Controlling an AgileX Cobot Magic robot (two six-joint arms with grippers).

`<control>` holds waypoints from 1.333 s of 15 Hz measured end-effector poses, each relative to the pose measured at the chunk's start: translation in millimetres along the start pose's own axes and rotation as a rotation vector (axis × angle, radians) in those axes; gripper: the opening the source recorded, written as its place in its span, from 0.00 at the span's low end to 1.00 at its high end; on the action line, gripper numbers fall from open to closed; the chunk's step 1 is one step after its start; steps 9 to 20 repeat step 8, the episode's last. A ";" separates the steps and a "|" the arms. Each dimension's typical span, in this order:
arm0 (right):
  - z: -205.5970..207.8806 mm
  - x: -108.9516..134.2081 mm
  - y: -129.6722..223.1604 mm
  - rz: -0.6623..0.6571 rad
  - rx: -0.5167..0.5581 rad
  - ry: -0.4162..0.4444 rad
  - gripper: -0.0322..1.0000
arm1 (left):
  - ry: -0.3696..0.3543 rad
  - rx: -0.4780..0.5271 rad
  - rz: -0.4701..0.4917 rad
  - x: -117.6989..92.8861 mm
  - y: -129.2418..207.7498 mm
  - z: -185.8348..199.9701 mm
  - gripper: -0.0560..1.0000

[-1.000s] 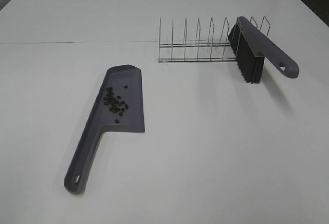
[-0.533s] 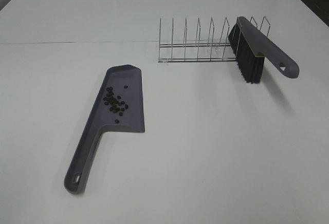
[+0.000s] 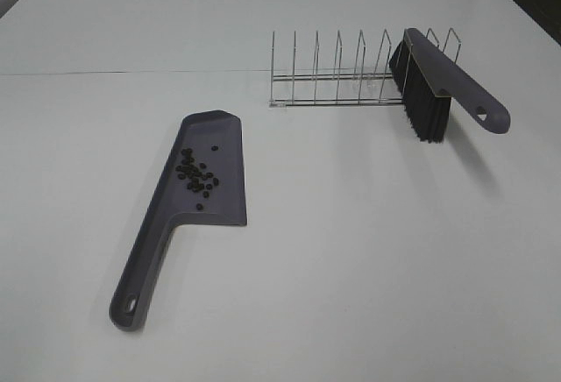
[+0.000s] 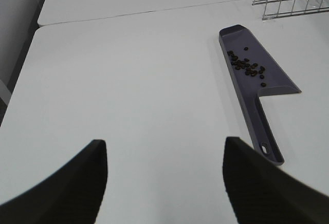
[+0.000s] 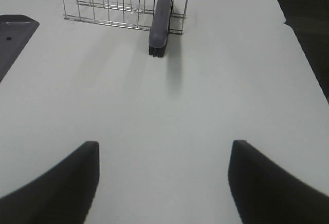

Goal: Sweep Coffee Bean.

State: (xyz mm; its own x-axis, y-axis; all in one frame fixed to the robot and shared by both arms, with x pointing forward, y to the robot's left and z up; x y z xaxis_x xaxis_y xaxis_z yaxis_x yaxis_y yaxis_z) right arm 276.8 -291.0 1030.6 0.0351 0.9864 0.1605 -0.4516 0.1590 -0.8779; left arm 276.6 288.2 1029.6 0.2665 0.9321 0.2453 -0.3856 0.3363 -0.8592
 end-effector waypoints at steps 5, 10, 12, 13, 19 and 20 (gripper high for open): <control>0.0 0.0 0.0 0.000 0.000 0.000 0.67 | 0.000 0.000 0.000 0.0 0.0 0.0 0.62; 0.0 0.0 0.0 0.000 0.000 0.000 0.67 | 0.000 0.000 0.000 0.0 0.0 0.0 0.62; 0.0 0.0 0.0 0.000 0.000 0.000 0.67 | 0.000 0.000 0.000 0.0 0.0 0.0 0.62; 0.0 0.0 0.0 0.000 0.000 0.000 0.67 | 0.000 0.000 0.000 0.0 0.0 0.0 0.62; 0.0 0.0 0.0 0.000 0.000 0.000 0.67 | 0.000 0.000 0.000 0.0 0.0 0.0 0.62; 0.0 0.0 0.0 0.000 0.000 0.000 0.67 | 0.000 0.000 0.000 0.0 0.0 0.0 0.62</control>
Point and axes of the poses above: a point on each arm's last joint axis where the gripper is mounted, z pointing back along that axis away from the gripper, x along the wrist's bending axis when the last joint is at zero, y = z × x, the point moved 5 cm from there along -z, pointing out along that axis toward the gripper, and after that the axes turned 15 degrees about -z, right-handed, at the moved point
